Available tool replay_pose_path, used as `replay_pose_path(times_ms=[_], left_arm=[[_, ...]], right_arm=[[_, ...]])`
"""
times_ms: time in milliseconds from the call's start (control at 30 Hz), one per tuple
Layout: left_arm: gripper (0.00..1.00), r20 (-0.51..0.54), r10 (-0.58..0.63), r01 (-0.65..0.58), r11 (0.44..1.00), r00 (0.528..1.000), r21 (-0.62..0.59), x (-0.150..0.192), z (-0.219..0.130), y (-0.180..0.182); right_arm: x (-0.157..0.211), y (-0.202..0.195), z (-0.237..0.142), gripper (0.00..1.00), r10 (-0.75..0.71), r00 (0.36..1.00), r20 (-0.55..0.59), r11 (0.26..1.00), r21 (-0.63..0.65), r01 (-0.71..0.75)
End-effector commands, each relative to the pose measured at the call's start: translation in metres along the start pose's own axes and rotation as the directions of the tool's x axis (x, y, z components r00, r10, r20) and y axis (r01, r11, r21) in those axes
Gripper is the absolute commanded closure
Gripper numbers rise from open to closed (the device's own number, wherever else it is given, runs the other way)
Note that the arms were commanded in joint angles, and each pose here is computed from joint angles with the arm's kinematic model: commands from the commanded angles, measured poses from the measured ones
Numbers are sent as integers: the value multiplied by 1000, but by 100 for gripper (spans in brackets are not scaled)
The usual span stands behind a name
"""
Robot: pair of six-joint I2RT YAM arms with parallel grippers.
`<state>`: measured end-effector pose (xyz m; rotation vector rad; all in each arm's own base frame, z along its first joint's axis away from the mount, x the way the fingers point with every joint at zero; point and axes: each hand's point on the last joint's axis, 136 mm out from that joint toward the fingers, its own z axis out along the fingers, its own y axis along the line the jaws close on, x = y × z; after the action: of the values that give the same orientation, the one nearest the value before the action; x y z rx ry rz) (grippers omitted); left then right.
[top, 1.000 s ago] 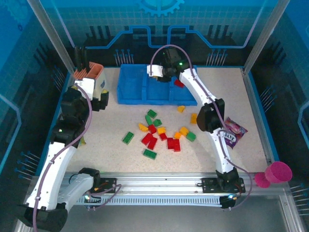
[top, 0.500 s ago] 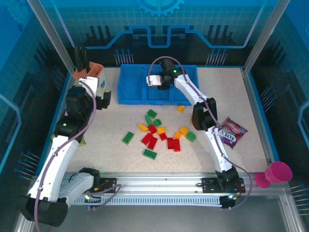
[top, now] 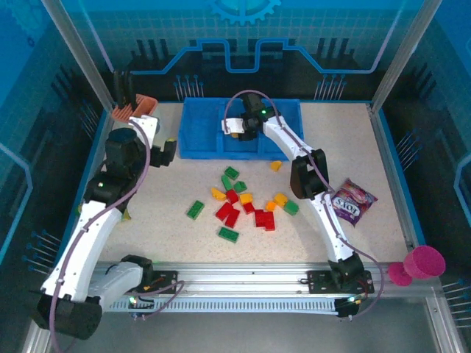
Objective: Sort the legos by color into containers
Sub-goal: Place the lego in the container, then pick up the lego from the middle-left of the table.
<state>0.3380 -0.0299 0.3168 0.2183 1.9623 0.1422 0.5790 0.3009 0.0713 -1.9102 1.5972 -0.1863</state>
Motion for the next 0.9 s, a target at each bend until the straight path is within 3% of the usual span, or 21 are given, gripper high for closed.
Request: replay_pose_path(times_ms=[0, 133, 300, 600, 867], left_arm=[[1, -121, 97, -95, 995, 988, 23, 24, 2, -8], [1, -249, 249, -221, 966, 936, 134, 78, 18, -41], [1, -283, 360, -299, 924, 889, 237, 127, 24, -76], [1, -276, 391, -260, 874, 878, 410, 165, 32, -124], [2, -398, 402, -213, 873, 825, 439, 202, 49, -140]], right_arm=[[-36, -21, -36, 40, -5, 997, 82, 998, 58, 0], [-37, -27, -47, 38, -14, 996, 88, 997, 77, 7], [-55, -49, -88, 34, 5, 989, 147, 990, 140, -26], [-80, -76, -190, 25, 28, 964, 263, 937, 330, -117], [-68, -52, -240, 20, 156, 930, 333, 873, 393, -288]])
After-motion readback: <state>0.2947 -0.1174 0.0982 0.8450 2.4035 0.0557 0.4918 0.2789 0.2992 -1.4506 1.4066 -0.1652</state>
